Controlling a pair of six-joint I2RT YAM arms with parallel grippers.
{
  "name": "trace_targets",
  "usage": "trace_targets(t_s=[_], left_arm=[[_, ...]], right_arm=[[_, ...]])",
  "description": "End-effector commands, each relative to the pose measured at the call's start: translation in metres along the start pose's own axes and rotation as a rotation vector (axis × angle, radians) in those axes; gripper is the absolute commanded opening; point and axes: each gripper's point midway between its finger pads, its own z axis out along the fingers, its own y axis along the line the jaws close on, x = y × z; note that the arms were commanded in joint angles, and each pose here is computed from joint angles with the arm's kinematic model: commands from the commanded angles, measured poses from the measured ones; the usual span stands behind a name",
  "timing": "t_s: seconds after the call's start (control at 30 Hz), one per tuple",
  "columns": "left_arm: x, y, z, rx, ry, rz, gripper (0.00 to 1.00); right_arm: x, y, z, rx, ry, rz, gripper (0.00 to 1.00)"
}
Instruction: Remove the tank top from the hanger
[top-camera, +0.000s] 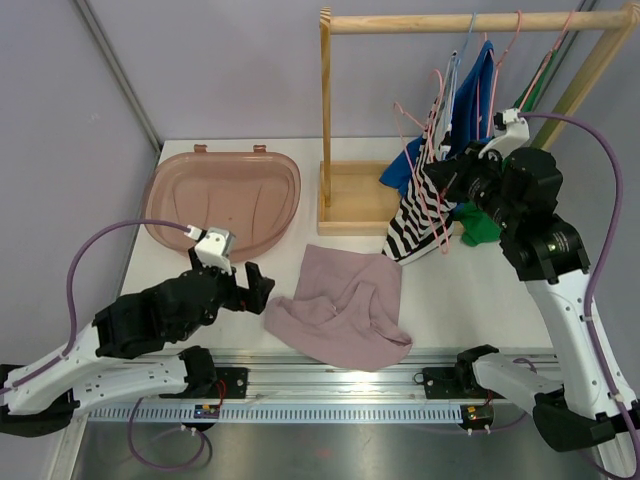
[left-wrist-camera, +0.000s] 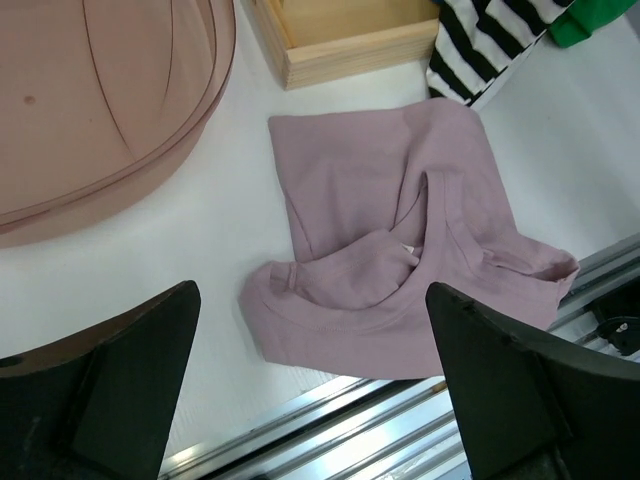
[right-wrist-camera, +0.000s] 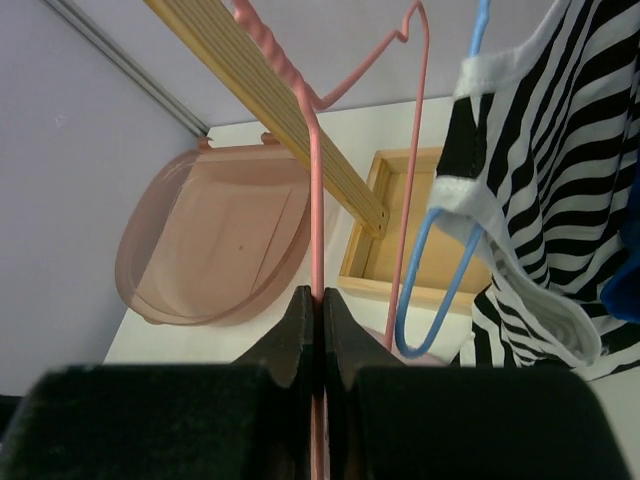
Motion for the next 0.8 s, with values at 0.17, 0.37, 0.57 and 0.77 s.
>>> trace_targets(t_s=[0.17,0.37,0.57,0.77], left_arm=[[0.003,0.009,-0.003,-0.019,-0.019,-0.012,0.99],[0.008,0.011,0.004,-0.063,0.012,0.005,0.99],[0.007,0.005,0.012,-0.073,0.007,-0.019,0.99],[0.02,-0.026,0.041,-0.024,0.065,-0.012,0.99]], right_arm=[[-0.064,0.022,0.021,-0.007,-0.087,-0.073,0.0],[-0.091,0.035,0.05,-0.029,-0.102,-0.082,0.0],[-0.091,0.027,0.094,0.005,-0.074,-0.067,0.0],[-0.073,0.018,0.115,0.046,-0.024,-0.066,0.0]])
